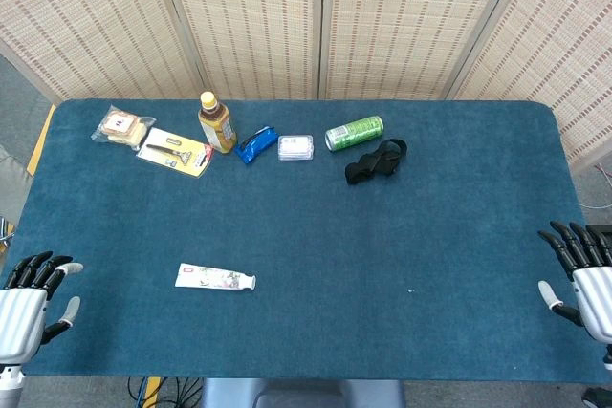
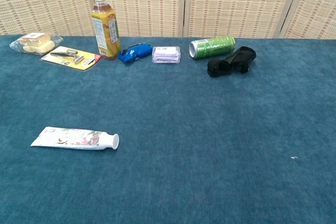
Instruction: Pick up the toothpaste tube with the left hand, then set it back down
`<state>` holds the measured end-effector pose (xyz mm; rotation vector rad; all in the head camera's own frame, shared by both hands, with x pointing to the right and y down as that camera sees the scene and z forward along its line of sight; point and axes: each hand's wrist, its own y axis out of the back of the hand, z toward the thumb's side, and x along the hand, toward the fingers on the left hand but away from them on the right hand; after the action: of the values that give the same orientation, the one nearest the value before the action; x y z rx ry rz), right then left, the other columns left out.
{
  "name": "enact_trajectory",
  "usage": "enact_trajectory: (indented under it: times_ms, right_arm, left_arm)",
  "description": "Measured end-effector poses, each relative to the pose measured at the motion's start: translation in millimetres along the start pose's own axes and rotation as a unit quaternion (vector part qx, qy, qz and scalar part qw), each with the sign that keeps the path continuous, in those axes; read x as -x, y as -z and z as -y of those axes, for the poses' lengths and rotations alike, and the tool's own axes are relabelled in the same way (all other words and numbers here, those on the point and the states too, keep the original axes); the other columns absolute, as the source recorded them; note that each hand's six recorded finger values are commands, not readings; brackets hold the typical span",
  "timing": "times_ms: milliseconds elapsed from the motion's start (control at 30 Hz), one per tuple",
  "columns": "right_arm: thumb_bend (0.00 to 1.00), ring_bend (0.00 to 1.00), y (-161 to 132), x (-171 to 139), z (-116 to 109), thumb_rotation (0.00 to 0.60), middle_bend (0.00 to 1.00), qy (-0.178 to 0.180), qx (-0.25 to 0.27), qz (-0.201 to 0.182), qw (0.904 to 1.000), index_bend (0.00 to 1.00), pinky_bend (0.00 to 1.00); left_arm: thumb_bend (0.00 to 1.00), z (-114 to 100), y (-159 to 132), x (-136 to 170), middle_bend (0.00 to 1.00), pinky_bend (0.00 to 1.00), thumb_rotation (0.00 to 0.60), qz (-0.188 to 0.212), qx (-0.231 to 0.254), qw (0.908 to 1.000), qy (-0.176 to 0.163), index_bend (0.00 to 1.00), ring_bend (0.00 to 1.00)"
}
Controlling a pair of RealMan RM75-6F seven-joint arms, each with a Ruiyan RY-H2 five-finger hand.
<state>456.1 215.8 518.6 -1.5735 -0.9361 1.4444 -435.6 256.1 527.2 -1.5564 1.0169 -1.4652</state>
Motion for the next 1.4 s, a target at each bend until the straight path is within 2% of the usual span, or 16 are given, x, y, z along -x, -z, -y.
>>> enact_trajectory:
  times_ms: [333,633,733,900,1067,1167,1400]
  right_arm:
    - [0.27,0.00,-5,1,-10,0.600,0.12,0.014,0.015,-0.015,0.9997,0.16,0.00]
    - [0.27,0.00,-7,2,-21,0.600,0.12,0.033,0.021,-0.023,0.9990,0.16,0.00]
    - [0.27,0.00,-7,4,-30,0.600,0.12,0.047,0.011,-0.023,0.9985,0.16,0.00]
    - [0.27,0.00,-9,9,-40,0.600,0.12,0.059,-0.001,-0.021,0.9981,0.16,0.00]
    - [0.27,0.00,-9,12,-39,0.600,0.12,0.055,-0.003,-0.016,0.9984,0.16,0.00]
    - [0.27,0.00,-8,13,-37,0.600,0.12,0.052,-0.002,-0.014,0.9985,0.16,0.00]
    - [0.27,0.00,-5,12,-36,0.600,0.12,0.048,-0.001,-0.008,0.9988,0.16,0.00]
  left_arm:
    - [0.34,-1,-9,-7,0.24,0.12,0.600,0.023,-0.001,0.9997,0.002,0.30,0.13]
    - [0.34,4,-29,-26,0.24,0.12,0.600,0.072,0.008,0.9971,0.021,0.28,0.13]
    - [0.30,11,-44,-39,0.24,0.11,0.600,0.104,0.007,0.9939,0.038,0.27,0.14]
    - [0.24,29,-75,-62,0.24,0.11,0.600,0.163,-0.005,0.9835,0.080,0.26,0.14]
    - [0.22,57,-105,-79,0.24,0.11,0.600,0.205,-0.024,0.9716,0.116,0.26,0.14]
    - [0.22,74,-115,-86,0.24,0.11,0.600,0.214,-0.036,0.9672,0.132,0.26,0.14]
    - [0.23,106,-125,-97,0.24,0.11,0.600,0.211,-0.043,0.9651,0.149,0.29,0.14]
